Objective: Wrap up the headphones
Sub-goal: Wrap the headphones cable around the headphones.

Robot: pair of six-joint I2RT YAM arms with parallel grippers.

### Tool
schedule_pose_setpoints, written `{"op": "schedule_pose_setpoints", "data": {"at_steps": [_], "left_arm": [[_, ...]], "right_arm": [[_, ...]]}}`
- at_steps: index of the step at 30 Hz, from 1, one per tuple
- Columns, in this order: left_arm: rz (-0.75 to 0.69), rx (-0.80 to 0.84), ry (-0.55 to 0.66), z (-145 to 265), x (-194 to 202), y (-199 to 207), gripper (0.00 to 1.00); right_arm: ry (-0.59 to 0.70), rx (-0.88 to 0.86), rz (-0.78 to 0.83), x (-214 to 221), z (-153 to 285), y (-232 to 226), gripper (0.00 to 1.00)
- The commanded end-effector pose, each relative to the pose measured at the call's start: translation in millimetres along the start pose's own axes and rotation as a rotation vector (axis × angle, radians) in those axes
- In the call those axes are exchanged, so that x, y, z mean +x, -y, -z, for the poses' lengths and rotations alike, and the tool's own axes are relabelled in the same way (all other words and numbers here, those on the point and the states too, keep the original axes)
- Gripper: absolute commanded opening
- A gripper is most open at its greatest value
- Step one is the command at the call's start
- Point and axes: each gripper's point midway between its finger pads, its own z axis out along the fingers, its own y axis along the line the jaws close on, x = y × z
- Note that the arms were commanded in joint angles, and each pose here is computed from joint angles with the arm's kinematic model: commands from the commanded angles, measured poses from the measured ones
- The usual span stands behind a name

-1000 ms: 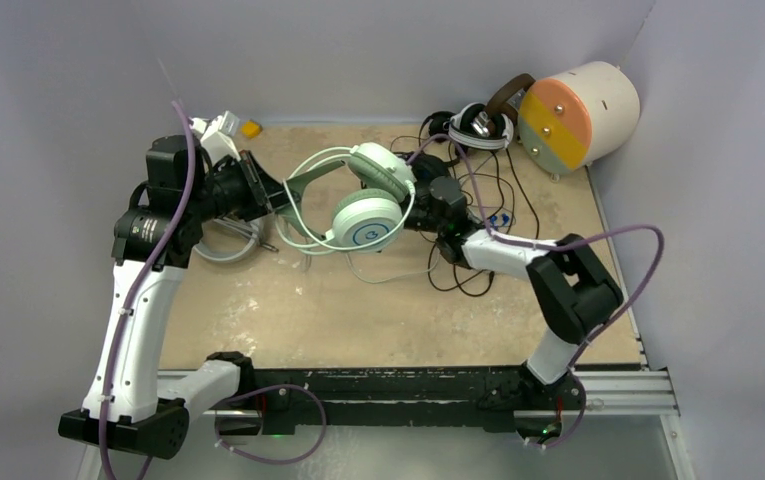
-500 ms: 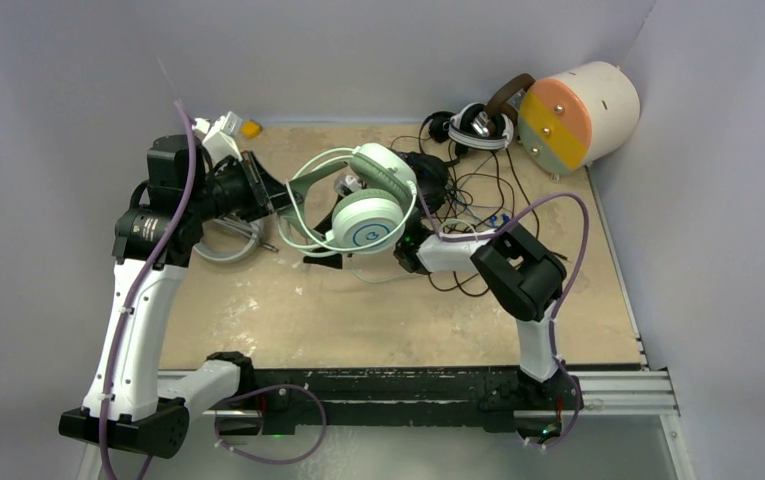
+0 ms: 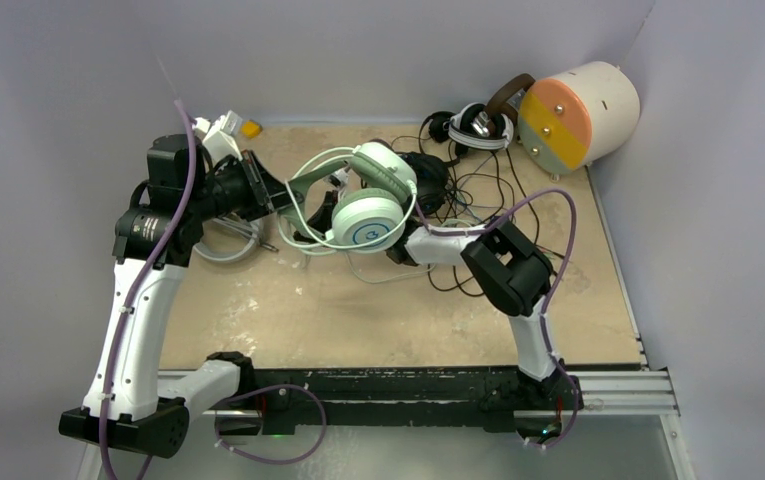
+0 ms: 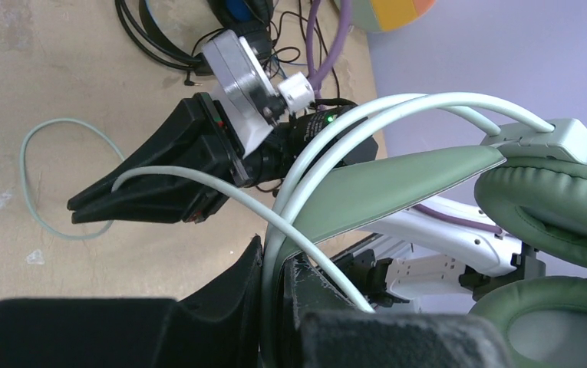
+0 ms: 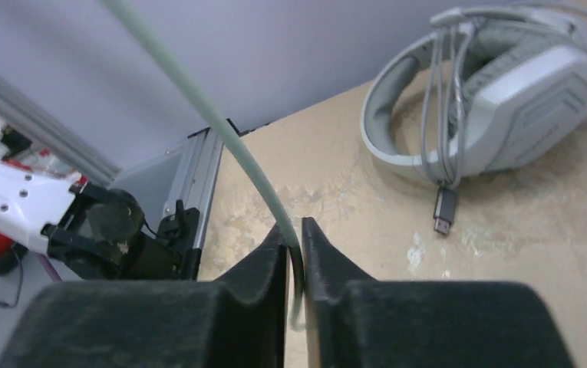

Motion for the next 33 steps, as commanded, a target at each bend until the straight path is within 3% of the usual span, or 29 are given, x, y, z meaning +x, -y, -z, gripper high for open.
{"op": "schedule_pose_setpoints", "data": {"at_steps": [1, 11, 18, 26, 33], "left_arm": [[-0.023, 0.097, 0.05, 7.7, -11.1, 26.3, 0.0], [-0.055, 0.117, -0.043, -8.1, 19.7, 25.9, 0.0], [-0.076, 0.064, -0.094, -33.2, 41.8, 22.7, 0.0], [-0.091, -0.076, 0.088, -25.6, 11.0, 4.2, 0.0], [-0.08, -0.102, 0.15, -28.7, 4.5, -5.0, 0.0]], "right_arm": [[0.05, 0.156, 0.039, -43.1, 7.0, 14.6, 0.02], [0.163, 0.402, -0.043, -100.9, 83.7, 63.9, 0.0], [0.208, 0.618, -0.004, -135.1, 137.5, 89.5, 0.0], [0.268, 0.752, -0.088, -133.7, 206.0, 102.5, 0.0], [0.217, 0.746, -0.119, -106.4, 216.3, 95.1, 0.0]]}}
